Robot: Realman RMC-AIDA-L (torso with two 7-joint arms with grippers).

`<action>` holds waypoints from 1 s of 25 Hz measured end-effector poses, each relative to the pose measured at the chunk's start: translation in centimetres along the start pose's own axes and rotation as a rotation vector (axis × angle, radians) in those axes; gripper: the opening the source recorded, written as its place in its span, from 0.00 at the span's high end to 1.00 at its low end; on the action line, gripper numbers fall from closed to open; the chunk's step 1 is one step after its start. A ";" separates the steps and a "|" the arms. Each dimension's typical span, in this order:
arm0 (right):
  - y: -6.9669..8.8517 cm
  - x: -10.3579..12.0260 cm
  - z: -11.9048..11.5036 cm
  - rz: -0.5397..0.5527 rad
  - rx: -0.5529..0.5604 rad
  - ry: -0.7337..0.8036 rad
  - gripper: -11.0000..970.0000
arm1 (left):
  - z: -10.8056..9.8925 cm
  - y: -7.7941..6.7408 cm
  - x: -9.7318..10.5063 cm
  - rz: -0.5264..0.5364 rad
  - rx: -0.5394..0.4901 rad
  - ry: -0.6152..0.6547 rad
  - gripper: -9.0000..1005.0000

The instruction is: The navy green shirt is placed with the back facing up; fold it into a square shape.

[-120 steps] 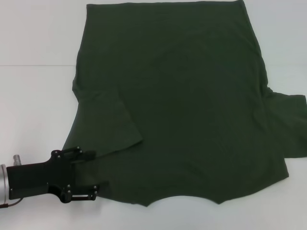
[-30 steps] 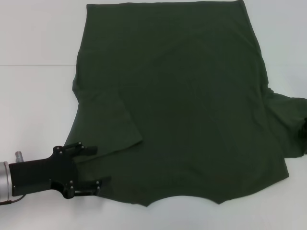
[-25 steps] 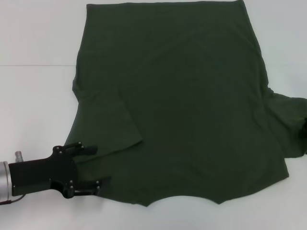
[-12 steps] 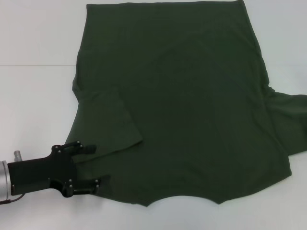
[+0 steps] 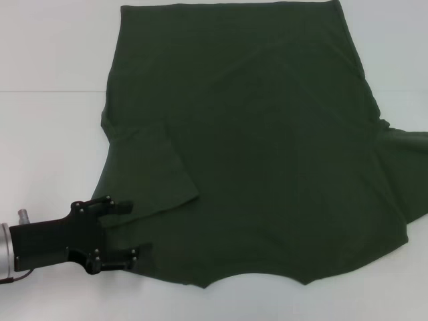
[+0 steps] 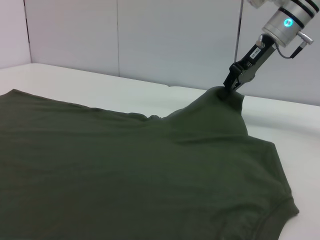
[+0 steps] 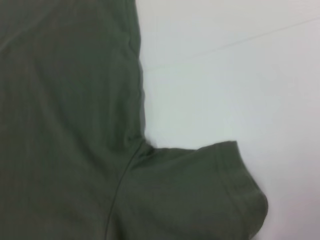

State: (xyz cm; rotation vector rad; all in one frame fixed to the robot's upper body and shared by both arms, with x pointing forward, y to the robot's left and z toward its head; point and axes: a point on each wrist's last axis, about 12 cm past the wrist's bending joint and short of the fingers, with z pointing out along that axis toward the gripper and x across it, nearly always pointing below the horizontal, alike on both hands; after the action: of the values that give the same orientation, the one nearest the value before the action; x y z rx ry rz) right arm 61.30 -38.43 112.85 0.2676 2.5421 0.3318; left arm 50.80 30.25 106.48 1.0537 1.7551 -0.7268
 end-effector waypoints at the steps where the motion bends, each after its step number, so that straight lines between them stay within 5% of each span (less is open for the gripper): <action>1: -0.1 -0.1 -0.1 0.002 -0.001 -0.005 0.97 | 0.0 0.0 0.0 0.000 0.000 0.000 0.13; 13: -0.2 -1.0 -0.7 0.013 0.001 -0.059 0.97 | 0.0 0.1 -0.1 0.003 0.000 0.000 0.13; 25: 4.4 -1.0 0.5 -0.077 -0.151 -0.029 0.97 | 0.0 0.1 -0.1 0.004 0.000 0.001 0.13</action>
State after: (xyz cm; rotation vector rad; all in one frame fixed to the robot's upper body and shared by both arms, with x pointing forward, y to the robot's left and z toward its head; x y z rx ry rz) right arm 62.89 -34.42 114.23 0.1160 2.4757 0.4837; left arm 50.91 30.29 106.58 1.0573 1.7528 -0.7239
